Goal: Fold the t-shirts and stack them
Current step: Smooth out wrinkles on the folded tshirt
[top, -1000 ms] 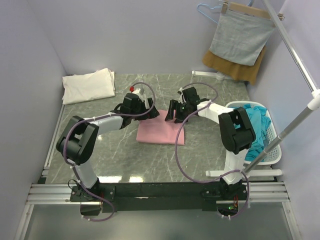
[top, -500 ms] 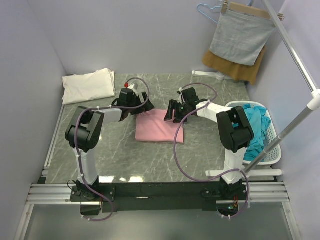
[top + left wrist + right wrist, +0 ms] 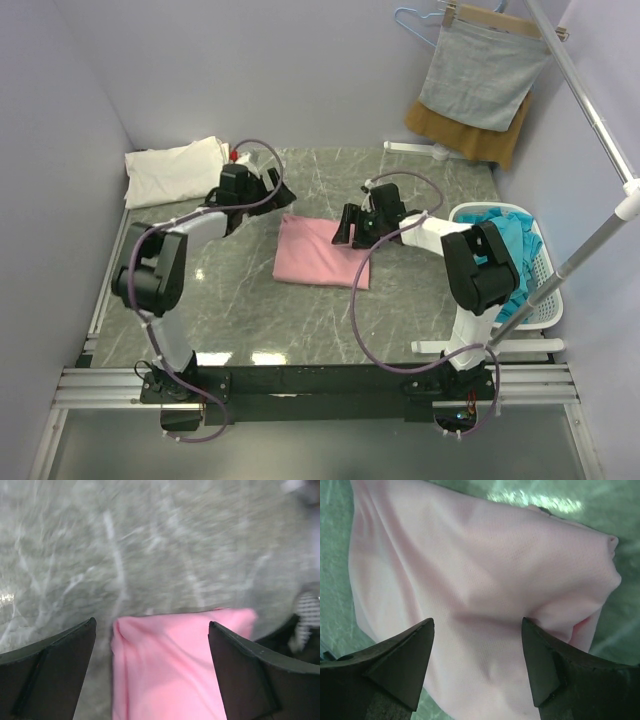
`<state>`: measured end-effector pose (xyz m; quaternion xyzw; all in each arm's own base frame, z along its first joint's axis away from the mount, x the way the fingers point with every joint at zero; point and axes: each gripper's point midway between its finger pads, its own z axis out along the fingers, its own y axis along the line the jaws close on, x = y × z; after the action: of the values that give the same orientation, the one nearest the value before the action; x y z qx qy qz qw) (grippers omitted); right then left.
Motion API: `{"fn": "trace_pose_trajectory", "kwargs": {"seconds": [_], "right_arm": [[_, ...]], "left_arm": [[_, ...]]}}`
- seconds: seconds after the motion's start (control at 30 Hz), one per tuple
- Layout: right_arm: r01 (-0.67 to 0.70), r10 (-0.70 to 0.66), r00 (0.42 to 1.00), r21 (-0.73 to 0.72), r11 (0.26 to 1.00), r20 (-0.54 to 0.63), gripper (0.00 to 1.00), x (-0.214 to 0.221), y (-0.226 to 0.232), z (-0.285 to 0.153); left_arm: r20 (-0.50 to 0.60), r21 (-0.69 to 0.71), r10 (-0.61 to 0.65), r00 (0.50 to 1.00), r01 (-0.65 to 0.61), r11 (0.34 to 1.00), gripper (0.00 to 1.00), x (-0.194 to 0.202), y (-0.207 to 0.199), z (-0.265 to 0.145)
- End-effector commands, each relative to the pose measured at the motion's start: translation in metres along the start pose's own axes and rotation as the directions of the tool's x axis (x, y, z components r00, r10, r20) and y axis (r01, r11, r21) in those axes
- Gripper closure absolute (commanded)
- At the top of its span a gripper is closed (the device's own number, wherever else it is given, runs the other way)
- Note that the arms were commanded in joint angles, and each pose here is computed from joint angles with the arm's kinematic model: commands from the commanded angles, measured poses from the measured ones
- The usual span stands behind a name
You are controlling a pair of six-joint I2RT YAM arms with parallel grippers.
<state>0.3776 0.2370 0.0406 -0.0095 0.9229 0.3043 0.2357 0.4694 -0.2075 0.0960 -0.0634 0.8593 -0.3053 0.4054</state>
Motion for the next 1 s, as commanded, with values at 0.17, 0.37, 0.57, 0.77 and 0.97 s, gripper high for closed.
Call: {"fn": "trace_pose_trajectory", "kwargs": {"seconds": [0.17,0.37,0.57,0.77,0.97], "right_arm": [[0.107,-0.104,0.989,-0.023,0.994,0.106,0.21,-0.053,0.027,-0.027],[0.091,-0.088,0.991,-0.025,0.996,0.096,0.2,-0.061,0.028,-0.016],[0.044,-0.044,0.998,0.01,0.999,0.041,0.2,-0.054,0.015,0.001],[0.008,-0.015,0.999,0.151,0.989,0.044,0.2,-0.049,-0.016,0.005],[-0.019,0.007,0.999,0.332,0.943,0.038,0.18,-0.056,-0.049,0.001]], "left_arm": [[0.012,0.232,0.07,0.997,-0.071,0.97,0.0,0.013,-0.094,-0.081],[-0.109,0.249,0.06,0.992,-0.031,0.968,0.01,0.084,-0.101,-0.08],[-0.131,0.171,0.03,0.991,-0.007,0.985,0.01,0.11,-0.075,-0.072],[-0.121,0.111,0.032,0.992,-0.019,0.994,0.01,0.113,-0.059,-0.065],[-0.174,0.05,0.004,0.985,0.005,0.999,0.0,0.142,-0.034,-0.063]]}}
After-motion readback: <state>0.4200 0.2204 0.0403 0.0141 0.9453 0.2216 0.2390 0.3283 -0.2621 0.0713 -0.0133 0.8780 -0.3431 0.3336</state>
